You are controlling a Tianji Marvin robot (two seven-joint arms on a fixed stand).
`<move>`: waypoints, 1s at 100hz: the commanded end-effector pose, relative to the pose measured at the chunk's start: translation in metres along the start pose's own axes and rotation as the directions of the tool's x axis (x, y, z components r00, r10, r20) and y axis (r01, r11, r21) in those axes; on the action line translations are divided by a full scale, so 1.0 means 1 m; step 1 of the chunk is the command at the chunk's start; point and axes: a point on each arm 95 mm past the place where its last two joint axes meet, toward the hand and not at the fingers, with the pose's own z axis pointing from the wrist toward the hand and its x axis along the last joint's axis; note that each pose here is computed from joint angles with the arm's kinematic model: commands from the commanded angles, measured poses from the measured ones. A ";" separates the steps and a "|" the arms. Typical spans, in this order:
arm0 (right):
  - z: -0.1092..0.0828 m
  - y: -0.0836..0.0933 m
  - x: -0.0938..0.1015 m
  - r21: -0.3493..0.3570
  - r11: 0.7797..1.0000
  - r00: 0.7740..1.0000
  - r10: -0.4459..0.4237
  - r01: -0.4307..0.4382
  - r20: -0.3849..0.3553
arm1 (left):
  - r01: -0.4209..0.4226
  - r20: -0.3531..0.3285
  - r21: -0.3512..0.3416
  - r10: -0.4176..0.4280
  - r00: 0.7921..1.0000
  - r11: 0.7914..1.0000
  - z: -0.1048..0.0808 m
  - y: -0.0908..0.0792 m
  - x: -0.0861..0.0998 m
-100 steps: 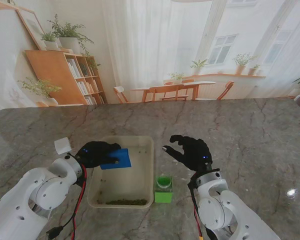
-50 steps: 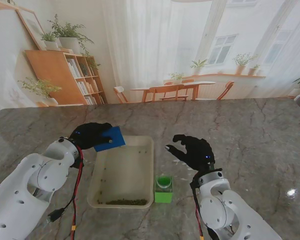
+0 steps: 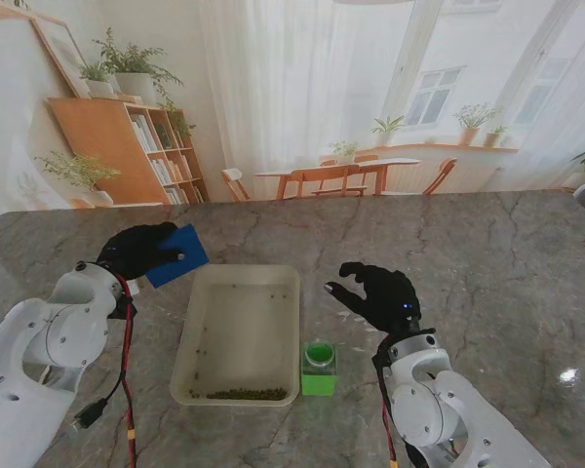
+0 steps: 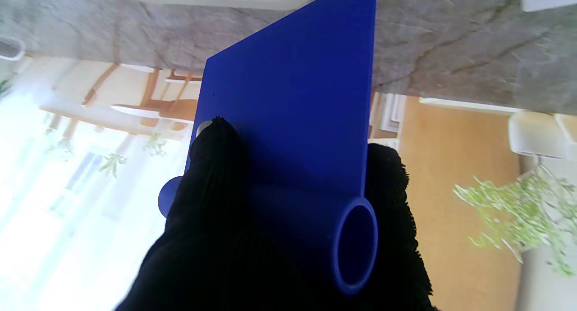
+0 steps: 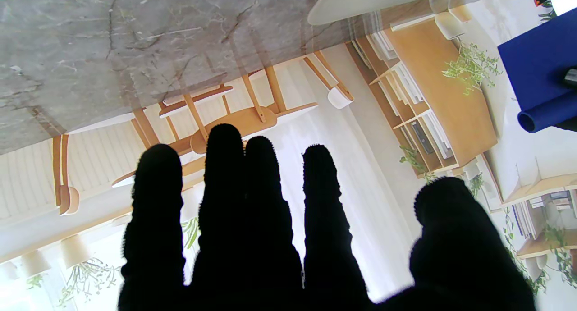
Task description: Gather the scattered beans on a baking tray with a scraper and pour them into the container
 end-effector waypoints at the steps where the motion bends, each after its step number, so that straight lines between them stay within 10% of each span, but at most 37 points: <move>1: -0.001 -0.002 0.000 0.016 1.000 1.000 0.004 -0.004 0.004 | -0.012 0.030 0.010 0.012 0.999 1.000 -0.004 -0.006 -0.007; 47: -0.002 0.000 0.003 0.028 1.000 1.000 -0.002 0.003 -0.001 | -0.021 0.263 0.019 0.015 0.965 1.000 -0.046 0.001 -0.065; 100: 0.000 -0.002 0.009 0.045 0.999 1.000 0.000 0.001 -0.018 | 0.096 0.499 -0.027 -0.070 0.864 0.995 -0.120 0.076 -0.095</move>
